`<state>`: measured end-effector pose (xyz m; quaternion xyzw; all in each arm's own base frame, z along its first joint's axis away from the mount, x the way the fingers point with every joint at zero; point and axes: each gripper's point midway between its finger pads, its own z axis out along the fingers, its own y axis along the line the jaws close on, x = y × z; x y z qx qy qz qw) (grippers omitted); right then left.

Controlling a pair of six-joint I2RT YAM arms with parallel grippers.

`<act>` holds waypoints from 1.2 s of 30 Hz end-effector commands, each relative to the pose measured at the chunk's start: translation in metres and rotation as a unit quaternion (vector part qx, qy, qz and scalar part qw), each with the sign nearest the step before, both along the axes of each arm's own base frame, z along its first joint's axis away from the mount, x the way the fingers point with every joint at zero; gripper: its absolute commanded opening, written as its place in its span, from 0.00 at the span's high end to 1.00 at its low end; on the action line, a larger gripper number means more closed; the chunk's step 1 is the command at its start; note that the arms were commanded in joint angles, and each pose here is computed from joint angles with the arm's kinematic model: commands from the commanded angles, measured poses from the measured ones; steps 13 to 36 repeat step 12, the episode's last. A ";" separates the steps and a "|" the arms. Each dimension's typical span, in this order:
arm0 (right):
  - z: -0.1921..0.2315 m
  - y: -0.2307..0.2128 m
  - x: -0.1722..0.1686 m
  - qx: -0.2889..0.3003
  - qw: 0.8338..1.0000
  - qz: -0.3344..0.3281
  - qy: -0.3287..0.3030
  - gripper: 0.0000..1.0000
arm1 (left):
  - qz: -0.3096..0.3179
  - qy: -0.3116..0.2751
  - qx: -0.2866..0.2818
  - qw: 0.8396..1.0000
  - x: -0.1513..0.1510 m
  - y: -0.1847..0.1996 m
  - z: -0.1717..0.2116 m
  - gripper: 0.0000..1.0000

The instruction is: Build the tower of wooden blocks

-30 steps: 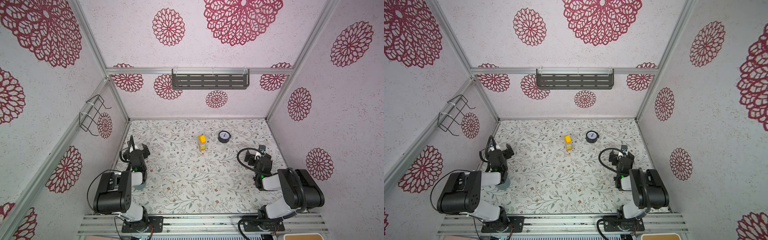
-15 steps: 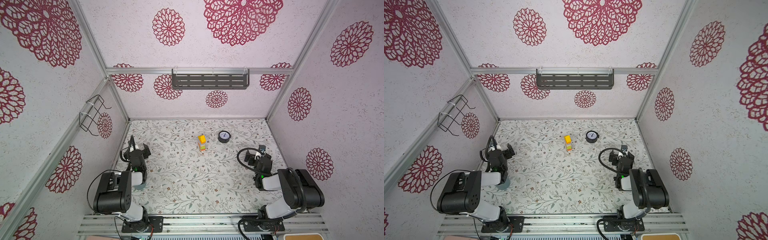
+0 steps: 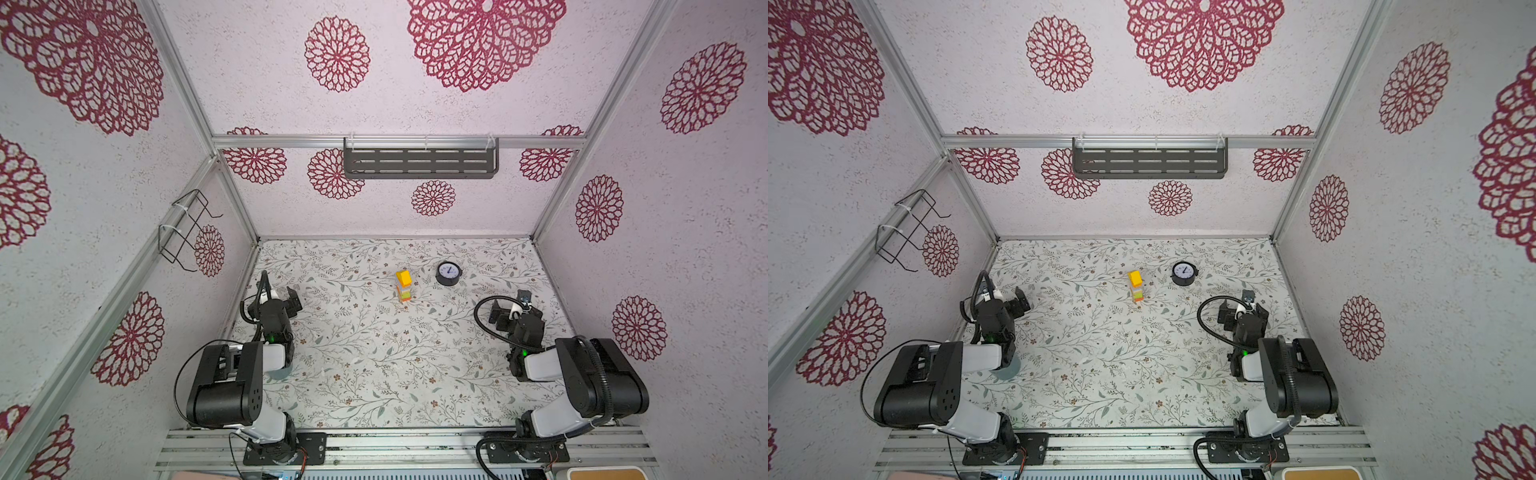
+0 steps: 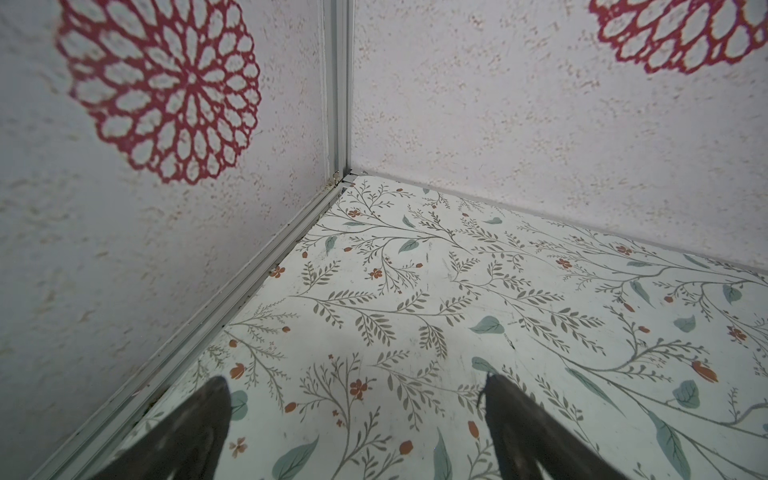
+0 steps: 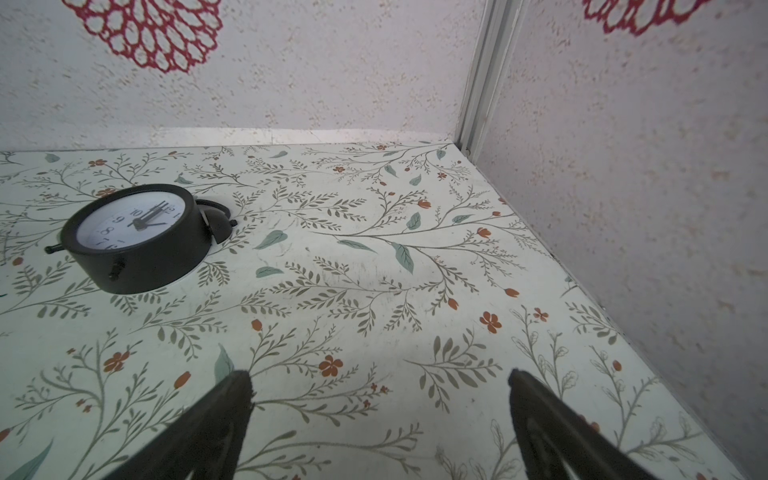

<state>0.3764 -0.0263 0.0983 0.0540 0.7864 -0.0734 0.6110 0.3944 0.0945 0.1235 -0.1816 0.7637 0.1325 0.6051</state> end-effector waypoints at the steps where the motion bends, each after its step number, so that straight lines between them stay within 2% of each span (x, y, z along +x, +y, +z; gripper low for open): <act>1: 0.014 0.002 0.002 0.010 1.000 0.002 -0.027 0.01 | -0.007 0.002 0.011 1.000 0.000 -0.002 -0.001 0.03; 36: 0.014 0.002 0.002 0.010 1.000 0.002 -0.026 0.01 | -0.008 0.003 0.010 1.000 0.000 -0.002 -0.001 0.03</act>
